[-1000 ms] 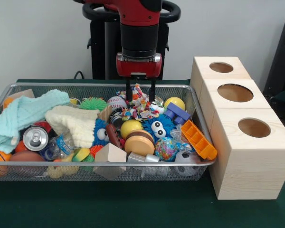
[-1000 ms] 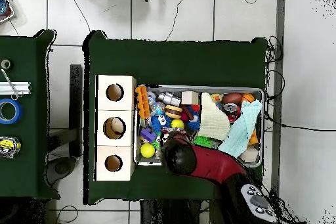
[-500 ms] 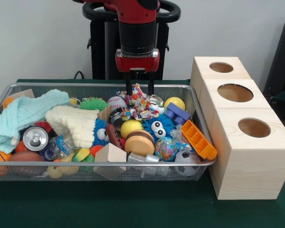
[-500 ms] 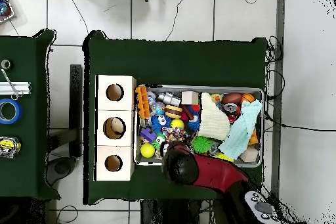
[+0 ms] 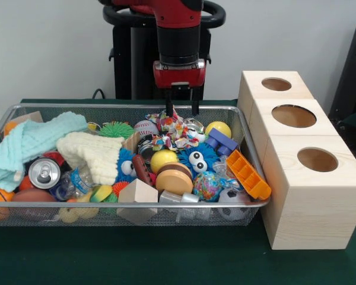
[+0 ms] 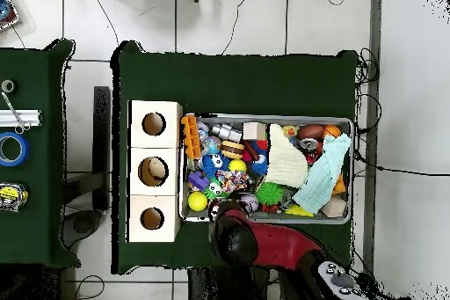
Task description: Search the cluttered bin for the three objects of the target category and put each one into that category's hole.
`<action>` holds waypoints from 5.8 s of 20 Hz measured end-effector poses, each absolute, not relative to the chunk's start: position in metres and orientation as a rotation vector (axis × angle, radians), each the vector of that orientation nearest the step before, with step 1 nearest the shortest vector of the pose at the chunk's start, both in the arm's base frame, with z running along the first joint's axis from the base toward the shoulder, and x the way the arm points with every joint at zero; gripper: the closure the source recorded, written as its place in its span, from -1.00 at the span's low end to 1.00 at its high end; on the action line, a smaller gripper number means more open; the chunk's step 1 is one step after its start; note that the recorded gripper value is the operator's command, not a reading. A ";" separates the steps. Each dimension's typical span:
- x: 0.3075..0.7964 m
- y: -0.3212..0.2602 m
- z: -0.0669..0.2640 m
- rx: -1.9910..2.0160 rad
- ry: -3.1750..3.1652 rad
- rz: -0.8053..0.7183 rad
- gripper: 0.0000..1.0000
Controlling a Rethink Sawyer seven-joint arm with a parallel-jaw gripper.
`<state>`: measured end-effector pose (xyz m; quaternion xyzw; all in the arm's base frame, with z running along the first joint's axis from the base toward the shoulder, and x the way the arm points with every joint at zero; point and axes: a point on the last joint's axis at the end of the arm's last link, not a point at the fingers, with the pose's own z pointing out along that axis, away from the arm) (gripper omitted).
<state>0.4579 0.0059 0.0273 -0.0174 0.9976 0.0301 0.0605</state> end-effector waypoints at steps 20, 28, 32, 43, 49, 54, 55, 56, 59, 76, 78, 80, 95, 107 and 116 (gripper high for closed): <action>0.409 0.005 -0.004 -0.215 2.951 0.160 -1.00; 0.405 -0.030 0.024 -0.126 2.989 0.164 -1.00; 0.410 -0.040 0.038 -0.120 3.032 0.169 -1.00; 0.427 -0.021 0.050 -0.203 3.049 0.186 -1.00; 0.448 -0.020 0.050 -0.226 3.014 0.160 -1.00; 0.461 -0.027 0.046 -0.215 2.997 0.147 -1.00; 0.464 -0.028 0.045 -0.211 2.994 0.145 -1.00; 0.466 -0.030 0.043 -0.205 2.992 0.145 -1.00; 0.470 -0.037 0.039 -0.184 2.991 0.147 -1.00; 0.446 -0.024 0.011 -0.226 3.040 0.214 -1.00; 0.442 -0.021 0.007 -0.240 3.040 0.218 -1.00; 0.440 -0.020 0.004 -0.249 3.037 0.220 -1.00; 0.431 -0.023 -0.003 -0.325 2.973 0.200 -1.00; 0.421 -0.018 -0.001 -0.389 2.996 0.129 -1.00; 0.416 -0.010 -0.011 -0.441 2.948 0.053 -1.00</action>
